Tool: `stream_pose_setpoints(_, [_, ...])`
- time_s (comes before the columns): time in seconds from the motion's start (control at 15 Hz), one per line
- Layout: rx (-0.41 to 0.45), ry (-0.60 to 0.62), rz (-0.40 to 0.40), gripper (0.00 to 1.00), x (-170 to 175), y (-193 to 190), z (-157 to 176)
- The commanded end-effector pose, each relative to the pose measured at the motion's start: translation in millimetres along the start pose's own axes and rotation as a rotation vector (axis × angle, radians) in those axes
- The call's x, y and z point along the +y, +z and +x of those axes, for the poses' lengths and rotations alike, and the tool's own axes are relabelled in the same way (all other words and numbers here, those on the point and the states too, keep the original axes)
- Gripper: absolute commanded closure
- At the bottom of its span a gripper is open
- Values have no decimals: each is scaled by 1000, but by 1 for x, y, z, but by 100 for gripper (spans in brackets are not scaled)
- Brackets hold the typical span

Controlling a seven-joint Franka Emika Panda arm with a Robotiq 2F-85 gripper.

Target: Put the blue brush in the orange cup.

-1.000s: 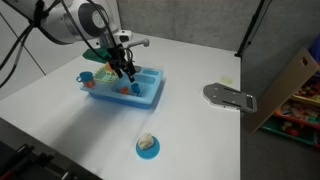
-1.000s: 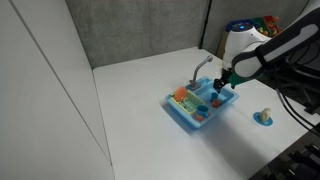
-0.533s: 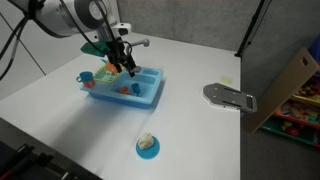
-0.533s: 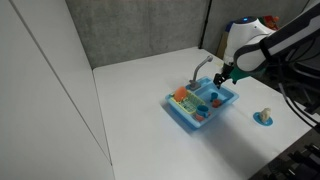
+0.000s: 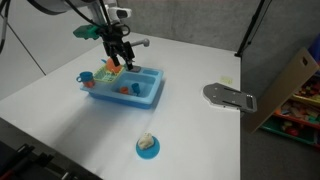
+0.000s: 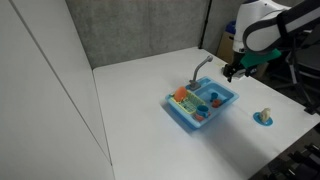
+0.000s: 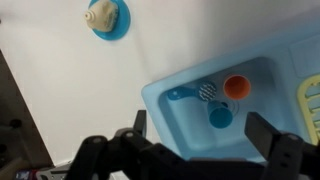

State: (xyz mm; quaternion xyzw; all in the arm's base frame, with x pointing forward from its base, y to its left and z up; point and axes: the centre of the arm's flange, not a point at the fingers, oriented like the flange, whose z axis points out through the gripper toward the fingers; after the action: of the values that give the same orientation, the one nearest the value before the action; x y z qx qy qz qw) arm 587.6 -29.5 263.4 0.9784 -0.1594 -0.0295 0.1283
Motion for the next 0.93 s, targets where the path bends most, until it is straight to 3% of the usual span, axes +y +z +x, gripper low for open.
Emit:
stream_pose_setpoints(0.0, [-67, -23, 41, 0, 29, -44, -7])
stream_pose_setpoints(0.33, [-119, -79, 109, 0, 49, -88, -20])
stream_pose_setpoints(0.87, [-125, -202, 174, 0, 68, -161, -60])
